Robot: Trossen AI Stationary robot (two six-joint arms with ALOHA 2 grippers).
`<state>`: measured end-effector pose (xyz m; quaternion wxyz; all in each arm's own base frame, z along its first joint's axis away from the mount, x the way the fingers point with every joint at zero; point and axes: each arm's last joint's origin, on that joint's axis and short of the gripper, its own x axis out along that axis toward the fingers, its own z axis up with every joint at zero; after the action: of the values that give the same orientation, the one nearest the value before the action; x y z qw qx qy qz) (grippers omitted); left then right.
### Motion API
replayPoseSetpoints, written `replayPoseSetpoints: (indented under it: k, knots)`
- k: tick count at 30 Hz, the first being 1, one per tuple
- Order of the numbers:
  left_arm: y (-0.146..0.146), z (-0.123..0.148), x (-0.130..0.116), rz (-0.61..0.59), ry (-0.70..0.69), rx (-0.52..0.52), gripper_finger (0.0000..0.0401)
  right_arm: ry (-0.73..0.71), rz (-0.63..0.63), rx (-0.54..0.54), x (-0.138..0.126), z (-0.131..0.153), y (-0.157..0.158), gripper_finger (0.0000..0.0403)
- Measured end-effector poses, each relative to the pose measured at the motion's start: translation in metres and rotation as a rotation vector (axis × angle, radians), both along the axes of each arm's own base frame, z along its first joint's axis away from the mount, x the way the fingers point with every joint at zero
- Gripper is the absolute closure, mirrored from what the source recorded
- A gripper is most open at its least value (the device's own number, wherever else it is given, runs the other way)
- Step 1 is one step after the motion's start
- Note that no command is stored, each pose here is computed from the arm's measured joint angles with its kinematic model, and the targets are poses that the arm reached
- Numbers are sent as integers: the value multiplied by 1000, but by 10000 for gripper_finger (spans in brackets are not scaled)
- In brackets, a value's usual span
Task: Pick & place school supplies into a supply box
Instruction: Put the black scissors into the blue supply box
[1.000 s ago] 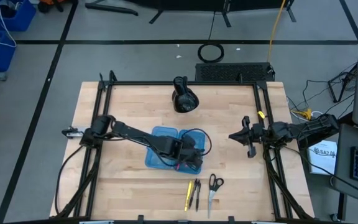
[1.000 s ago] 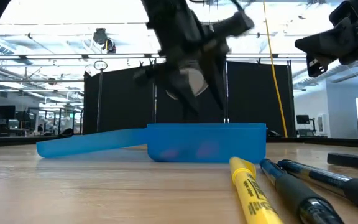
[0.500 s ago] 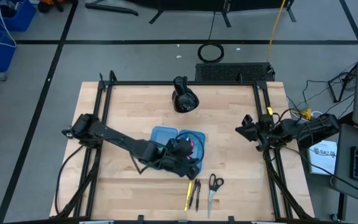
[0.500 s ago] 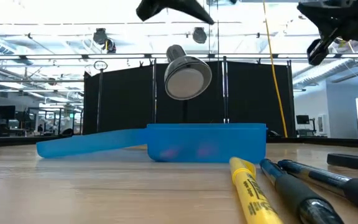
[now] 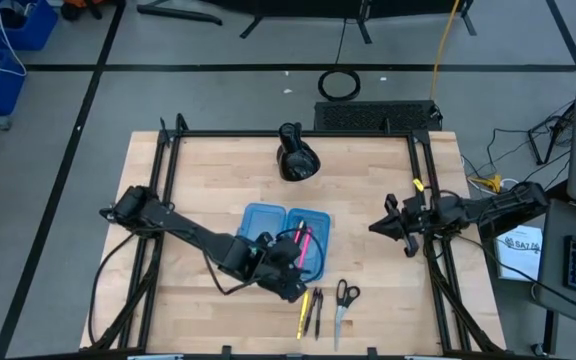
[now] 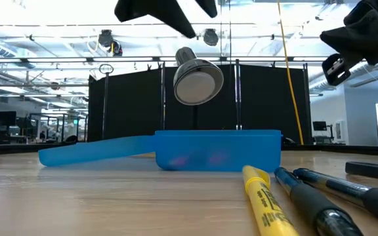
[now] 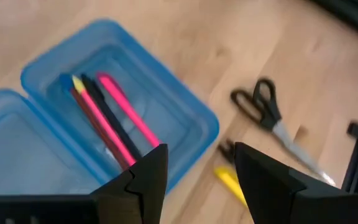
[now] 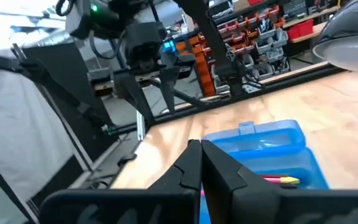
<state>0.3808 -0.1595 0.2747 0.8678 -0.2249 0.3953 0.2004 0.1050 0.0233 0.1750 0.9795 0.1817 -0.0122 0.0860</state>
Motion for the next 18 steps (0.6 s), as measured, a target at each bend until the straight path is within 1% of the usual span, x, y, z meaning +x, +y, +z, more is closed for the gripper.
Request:
replayPoseSetpoints:
  k: [3, 9, 12, 15, 18]
  knots:
    - [-1, -1, -1, -33, 27, -36, 212, 14, -2, -39, 1, -2, 0, 403]
    - [-9, -1, -4, -101, 45, -49, 212, 51, -4, -107, 4, -6, 1, 403]
    - [-19, -2, -8, -149, 67, -105, 212, 83, -4, -141, 5, -10, 1, 403]
    - [-32, -7, -9, -139, 62, -150, 212, 107, -3, -158, 7, -12, 1, 403]
    - [-45, -21, -5, -140, 52, -151, 213, 126, 0, -201, 8, -15, 2, 403]
